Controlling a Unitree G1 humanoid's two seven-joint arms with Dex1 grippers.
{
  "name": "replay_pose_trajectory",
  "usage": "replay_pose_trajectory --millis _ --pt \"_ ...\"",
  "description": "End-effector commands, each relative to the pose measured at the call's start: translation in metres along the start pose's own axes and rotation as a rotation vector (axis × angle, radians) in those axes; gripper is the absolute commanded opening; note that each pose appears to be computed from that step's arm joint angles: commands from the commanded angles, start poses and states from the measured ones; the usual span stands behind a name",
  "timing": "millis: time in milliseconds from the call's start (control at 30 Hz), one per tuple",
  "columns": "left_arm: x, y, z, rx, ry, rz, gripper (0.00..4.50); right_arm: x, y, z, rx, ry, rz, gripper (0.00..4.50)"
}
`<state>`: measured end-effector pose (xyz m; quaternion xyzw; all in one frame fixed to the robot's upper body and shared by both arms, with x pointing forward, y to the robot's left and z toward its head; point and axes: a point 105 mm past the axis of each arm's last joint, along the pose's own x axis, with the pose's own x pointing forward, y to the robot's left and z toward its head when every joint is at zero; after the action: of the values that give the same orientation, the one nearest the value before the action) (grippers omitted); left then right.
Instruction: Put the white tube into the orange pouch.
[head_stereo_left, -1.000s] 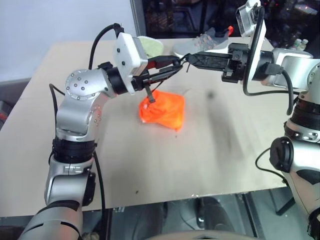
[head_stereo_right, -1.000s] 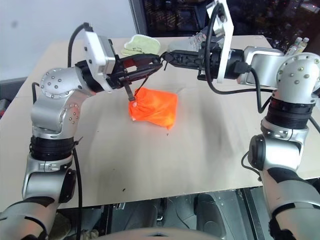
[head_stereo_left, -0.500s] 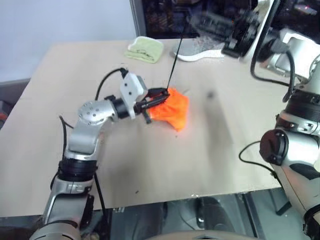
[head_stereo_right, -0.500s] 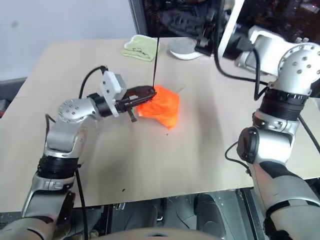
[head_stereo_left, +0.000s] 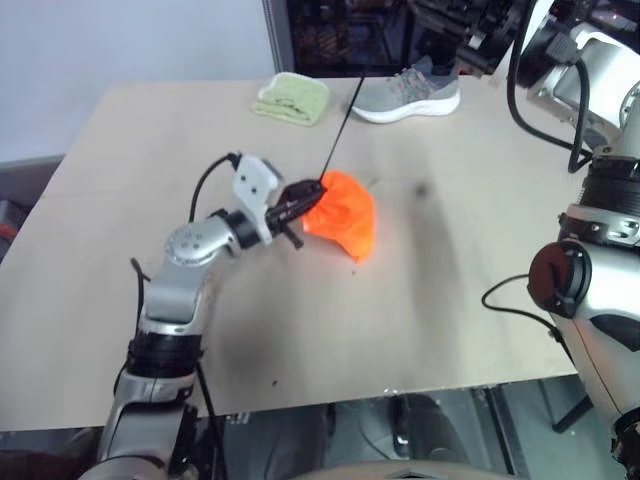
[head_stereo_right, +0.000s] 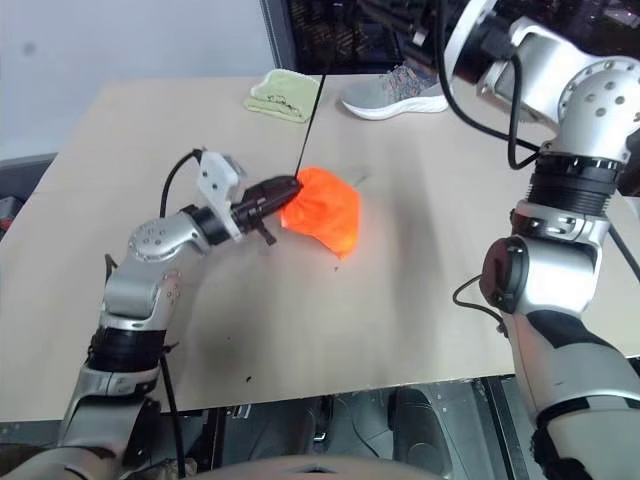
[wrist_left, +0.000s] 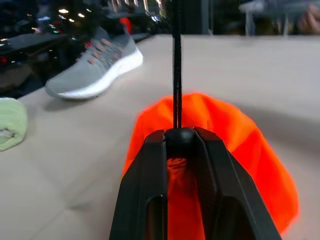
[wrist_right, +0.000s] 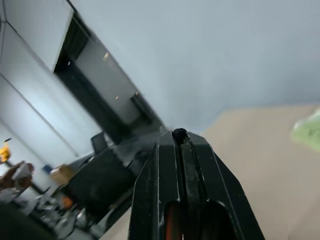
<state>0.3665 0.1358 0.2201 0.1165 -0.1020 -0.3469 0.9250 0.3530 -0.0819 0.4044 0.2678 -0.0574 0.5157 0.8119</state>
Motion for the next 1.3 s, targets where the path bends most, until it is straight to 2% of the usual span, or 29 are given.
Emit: replay_pose_trajectory --millis 33,133,200,267,367,467,567,633,667,700,800,900,1033,1167,1300 --pt "-0.002 0.057 0.012 0.050 0.035 0.196 0.22 -0.014 0.032 0.064 -0.173 -0.230 0.075 0.00" --pt "0.009 0.078 0.044 0.153 -0.011 0.210 0.22 -0.016 0.027 0.070 -0.212 -0.237 0.046 0.00" --pt "0.018 0.074 0.058 0.211 -0.031 0.153 0.22 -0.017 0.020 0.071 -0.225 -0.233 0.005 0.00" --pt "0.026 0.061 0.059 0.249 -0.031 0.075 0.22 -0.019 0.010 0.071 -0.223 -0.224 -0.047 0.00" --pt "0.034 0.021 0.029 0.309 0.042 -0.083 0.22 -0.029 -0.019 0.062 -0.256 -0.148 -0.210 0.00" --pt "0.033 -0.020 -0.020 0.274 0.140 -0.198 0.22 -0.044 -0.048 0.047 -0.258 -0.051 -0.359 0.00" --pt "0.031 -0.045 -0.047 0.212 0.186 -0.242 0.22 -0.061 -0.069 0.032 -0.290 0.055 -0.476 0.00" --pt "0.035 -0.060 -0.061 0.147 0.196 -0.252 0.22 -0.130 -0.082 -0.050 -0.349 0.209 -0.570 0.00" --pt "0.033 -0.064 -0.060 0.083 0.182 -0.269 0.72 -0.161 -0.081 -0.081 -0.401 0.321 -0.616 0.00" --pt "0.030 -0.063 -0.057 0.030 0.165 -0.274 1.28 -0.183 -0.080 -0.102 -0.457 0.414 -0.658 0.29" --pt "0.011 -0.055 -0.040 -0.036 0.108 -0.290 2.53 -0.206 -0.070 -0.134 -0.537 0.568 -0.621 1.19" --pt "-0.018 -0.042 -0.031 -0.114 0.092 -0.298 3.92 -0.228 -0.061 -0.159 -0.632 0.718 -0.580 2.64" --pt "-0.068 -0.021 -0.031 -0.127 0.139 -0.254 3.96 -0.242 -0.040 -0.170 -0.676 0.710 -0.523 4.48" --pt "-0.115 -0.008 -0.037 -0.143 0.207 -0.157 3.96 -0.245 -0.024 -0.158 -0.777 0.633 -0.517 4.48" --pt "-0.142 0.006 -0.041 -0.161 0.232 -0.036 3.96 -0.248 -0.017 -0.153 -0.826 0.586 -0.504 4.48"
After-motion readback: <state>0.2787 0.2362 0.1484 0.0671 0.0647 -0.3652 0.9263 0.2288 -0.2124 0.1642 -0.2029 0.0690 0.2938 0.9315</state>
